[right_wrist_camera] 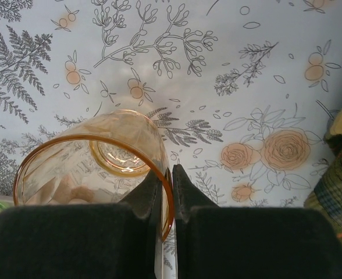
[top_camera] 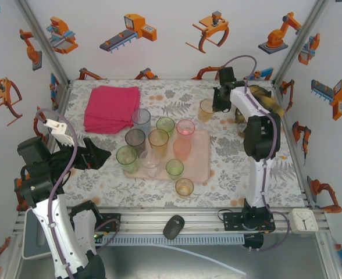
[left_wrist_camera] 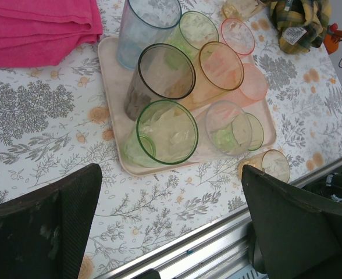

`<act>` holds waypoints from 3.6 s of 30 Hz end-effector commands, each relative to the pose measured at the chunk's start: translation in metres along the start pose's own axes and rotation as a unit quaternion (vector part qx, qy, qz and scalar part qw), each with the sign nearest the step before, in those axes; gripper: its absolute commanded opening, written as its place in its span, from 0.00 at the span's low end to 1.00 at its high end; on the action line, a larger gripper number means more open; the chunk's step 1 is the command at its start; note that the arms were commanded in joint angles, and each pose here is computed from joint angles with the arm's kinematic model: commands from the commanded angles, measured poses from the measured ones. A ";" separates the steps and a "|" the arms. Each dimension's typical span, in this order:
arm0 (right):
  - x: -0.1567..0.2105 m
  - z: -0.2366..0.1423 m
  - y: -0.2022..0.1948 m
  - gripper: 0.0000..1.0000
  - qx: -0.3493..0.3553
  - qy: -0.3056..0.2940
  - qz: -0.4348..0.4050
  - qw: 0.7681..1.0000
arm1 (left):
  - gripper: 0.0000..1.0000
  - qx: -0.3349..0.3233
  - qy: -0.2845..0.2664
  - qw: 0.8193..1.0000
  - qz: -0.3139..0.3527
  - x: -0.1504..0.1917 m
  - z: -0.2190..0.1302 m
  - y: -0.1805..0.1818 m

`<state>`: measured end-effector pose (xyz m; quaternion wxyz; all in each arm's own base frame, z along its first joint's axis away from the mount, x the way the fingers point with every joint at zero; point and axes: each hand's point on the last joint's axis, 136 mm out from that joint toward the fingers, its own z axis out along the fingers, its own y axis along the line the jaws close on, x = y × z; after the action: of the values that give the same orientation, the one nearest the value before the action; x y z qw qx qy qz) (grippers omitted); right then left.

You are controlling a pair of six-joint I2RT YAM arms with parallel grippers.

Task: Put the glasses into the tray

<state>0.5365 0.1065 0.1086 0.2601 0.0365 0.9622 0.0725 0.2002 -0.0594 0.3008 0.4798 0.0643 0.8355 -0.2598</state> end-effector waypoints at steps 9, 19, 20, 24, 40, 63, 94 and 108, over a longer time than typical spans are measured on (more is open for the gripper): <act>-0.027 -0.094 -0.004 0.00 0.001 -0.080 -0.002 0.997 | 0.97 0.003 -0.016 1.000 0.016 -0.009 -0.004 -0.005; 0.013 -0.127 -0.016 0.00 0.007 -0.080 -0.003 0.997 | 0.97 0.009 -0.008 1.000 0.027 -0.011 -0.006 -0.008; 0.017 -0.128 -0.017 0.00 0.007 -0.078 -0.002 0.997 | 0.97 0.010 -0.009 1.000 0.028 -0.011 -0.006 -0.009; 0.037 -0.141 -0.021 0.00 0.006 -0.073 -0.003 0.997 | 0.97 0.012 -0.008 1.000 0.027 -0.010 -0.006 -0.010; 0.098 -0.168 -0.026 0.01 -0.003 -0.058 -0.009 0.998 | 0.97 0.022 -0.003 0.999 0.034 -0.003 -0.010 -0.018; 0.105 -0.137 0.007 0.01 0.000 -0.040 -0.057 0.998 | 0.97 0.002 -0.001 0.998 0.064 0.006 -0.021 -0.024; 0.084 -0.081 0.033 0.02 0.020 -0.027 -0.104 0.994 | 0.97 -0.013 0.017 0.996 0.089 0.022 -0.024 -0.022; 0.085 -0.064 0.043 0.02 0.021 -0.010 -0.119 0.993 | 0.97 -0.013 0.024 0.996 0.084 0.021 -0.020 -0.017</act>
<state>0.4242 0.1462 0.1236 0.2668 -0.0651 0.9612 0.0260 0.1676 -0.0662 0.3014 0.4876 0.1263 0.8398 -0.2026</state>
